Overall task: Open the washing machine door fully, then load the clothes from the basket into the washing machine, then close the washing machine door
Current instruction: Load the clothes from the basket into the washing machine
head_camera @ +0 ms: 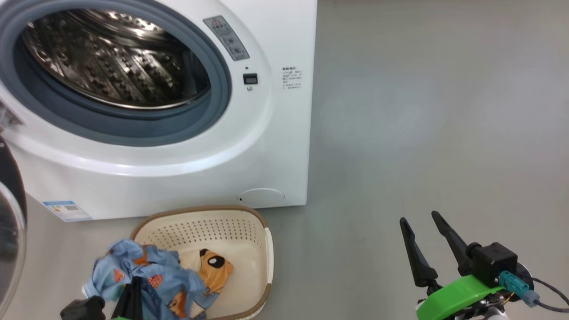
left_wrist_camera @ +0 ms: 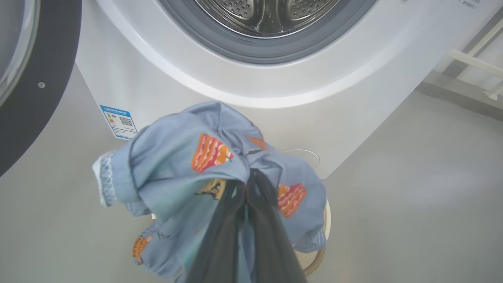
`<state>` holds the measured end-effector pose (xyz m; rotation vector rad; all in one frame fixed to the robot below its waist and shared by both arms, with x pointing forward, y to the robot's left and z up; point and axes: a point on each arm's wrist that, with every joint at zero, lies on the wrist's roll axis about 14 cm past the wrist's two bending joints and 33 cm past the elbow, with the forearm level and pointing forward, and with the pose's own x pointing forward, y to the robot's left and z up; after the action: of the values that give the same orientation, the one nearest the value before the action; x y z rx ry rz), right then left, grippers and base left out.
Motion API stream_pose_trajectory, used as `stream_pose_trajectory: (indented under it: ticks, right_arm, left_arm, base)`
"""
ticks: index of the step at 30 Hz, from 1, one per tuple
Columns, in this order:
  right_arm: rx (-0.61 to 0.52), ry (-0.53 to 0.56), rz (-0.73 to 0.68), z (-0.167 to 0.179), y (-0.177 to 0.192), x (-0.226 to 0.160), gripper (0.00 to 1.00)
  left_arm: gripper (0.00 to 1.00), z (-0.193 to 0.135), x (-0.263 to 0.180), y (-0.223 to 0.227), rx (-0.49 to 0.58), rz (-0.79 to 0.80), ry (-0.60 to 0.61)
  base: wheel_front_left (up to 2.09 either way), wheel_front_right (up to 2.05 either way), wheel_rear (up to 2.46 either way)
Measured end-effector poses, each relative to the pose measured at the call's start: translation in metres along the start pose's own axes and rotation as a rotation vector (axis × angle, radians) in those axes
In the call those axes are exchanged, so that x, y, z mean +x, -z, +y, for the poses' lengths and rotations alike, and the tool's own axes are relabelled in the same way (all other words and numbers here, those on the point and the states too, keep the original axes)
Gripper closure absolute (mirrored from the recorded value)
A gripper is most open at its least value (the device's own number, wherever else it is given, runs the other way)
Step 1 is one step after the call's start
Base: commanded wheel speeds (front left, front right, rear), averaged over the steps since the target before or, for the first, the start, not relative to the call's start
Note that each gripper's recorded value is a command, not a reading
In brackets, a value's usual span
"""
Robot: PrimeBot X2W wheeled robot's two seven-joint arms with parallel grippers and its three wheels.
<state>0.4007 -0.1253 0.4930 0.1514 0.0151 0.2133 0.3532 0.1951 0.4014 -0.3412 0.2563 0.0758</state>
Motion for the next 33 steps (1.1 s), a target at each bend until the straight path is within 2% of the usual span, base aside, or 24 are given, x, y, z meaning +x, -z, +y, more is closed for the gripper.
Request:
stream_pose_trajectory:
  ticks: [10,21,26,33]
  right_arm:
    - [-0.007,-0.015,-0.024,0.007,-0.011,-0.007,0.00]
    - [-0.004,-0.015,-0.001,0.007,-0.005,-0.009,0.00]
    - [-0.001,-0.011,0.011,0.005,0.000,-0.007,0.00]
    - [0.003,0.003,0.053,-0.002,0.016,-0.001,0.00]
  left_arm:
    - [1.00,-0.005,-0.014,-0.017,-0.002,-0.073,0.012]
    - [1.00,-0.007,-0.013,-0.023,-0.010,-0.095,0.016]
    - [1.00,-0.006,-0.009,-0.033,-0.008,-0.125,0.015]
    - [1.00,-0.014,0.021,-0.064,0.004,-0.203,0.037]
  base:
    - [0.00,0.00,0.00]
    - [0.00,0.00,0.00]
    - [0.00,0.00,0.00]
    - [0.00,0.00,0.00]
